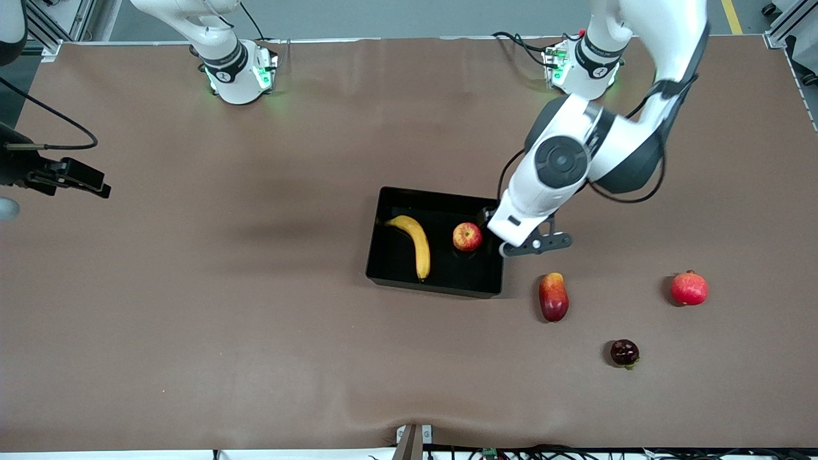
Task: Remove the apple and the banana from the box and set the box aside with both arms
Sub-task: 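Reach the left gripper into the black tray and grasp the apple, then lift the apple out of the tray toward the red apple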
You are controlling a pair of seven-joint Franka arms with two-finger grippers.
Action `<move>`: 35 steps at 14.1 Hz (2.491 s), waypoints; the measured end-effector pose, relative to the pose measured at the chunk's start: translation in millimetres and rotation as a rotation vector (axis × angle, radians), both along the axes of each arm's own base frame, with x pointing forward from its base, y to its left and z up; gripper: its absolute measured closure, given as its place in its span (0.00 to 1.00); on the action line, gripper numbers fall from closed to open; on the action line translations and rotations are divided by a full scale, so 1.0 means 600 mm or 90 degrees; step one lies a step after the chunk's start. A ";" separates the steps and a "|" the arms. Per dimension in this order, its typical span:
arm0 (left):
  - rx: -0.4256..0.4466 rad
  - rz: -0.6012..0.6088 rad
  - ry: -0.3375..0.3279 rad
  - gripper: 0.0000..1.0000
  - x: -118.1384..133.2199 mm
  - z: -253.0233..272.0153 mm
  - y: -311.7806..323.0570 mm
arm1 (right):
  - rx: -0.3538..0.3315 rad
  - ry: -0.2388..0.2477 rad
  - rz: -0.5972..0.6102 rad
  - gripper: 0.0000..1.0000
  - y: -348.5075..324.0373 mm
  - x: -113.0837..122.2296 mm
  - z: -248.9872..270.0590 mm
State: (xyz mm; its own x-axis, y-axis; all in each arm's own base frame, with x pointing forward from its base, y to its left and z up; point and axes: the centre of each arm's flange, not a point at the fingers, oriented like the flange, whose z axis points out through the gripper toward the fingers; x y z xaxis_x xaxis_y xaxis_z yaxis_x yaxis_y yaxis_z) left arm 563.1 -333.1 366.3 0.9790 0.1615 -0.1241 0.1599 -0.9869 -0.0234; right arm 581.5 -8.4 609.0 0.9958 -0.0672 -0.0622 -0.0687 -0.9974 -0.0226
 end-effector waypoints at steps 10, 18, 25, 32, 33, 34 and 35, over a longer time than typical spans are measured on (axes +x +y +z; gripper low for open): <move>-0.006 0.144 -0.046 0.00 -0.042 -0.128 -0.070 | 0.000 0.007 0.003 0.00 0.005 0.005 -0.010; 0.033 0.185 -0.060 0.00 -0.066 -0.228 -0.109 | 0.000 0.012 0.010 0.00 0.015 0.008 -0.018; 0.029 0.192 -0.051 0.13 -0.071 -0.269 -0.116 | 0.000 0.016 0.016 0.00 0.024 0.011 -0.025; 0.058 0.169 -0.067 0.24 -0.007 -0.119 -0.106 | 0.000 0.018 0.016 0.00 0.024 0.012 -0.027; 0.065 0.158 -0.073 0.24 0.008 -0.063 -0.095 | 0.000 0.018 0.016 0.00 0.025 0.012 -0.027; 0.066 0.152 -0.083 0.24 0.024 -0.009 -0.075 | 0.000 0.018 0.016 0.00 0.025 0.012 -0.027; 0.065 0.146 -0.094 0.24 0.042 0.039 -0.042 | 0.000 0.018 0.017 0.00 0.026 0.012 -0.027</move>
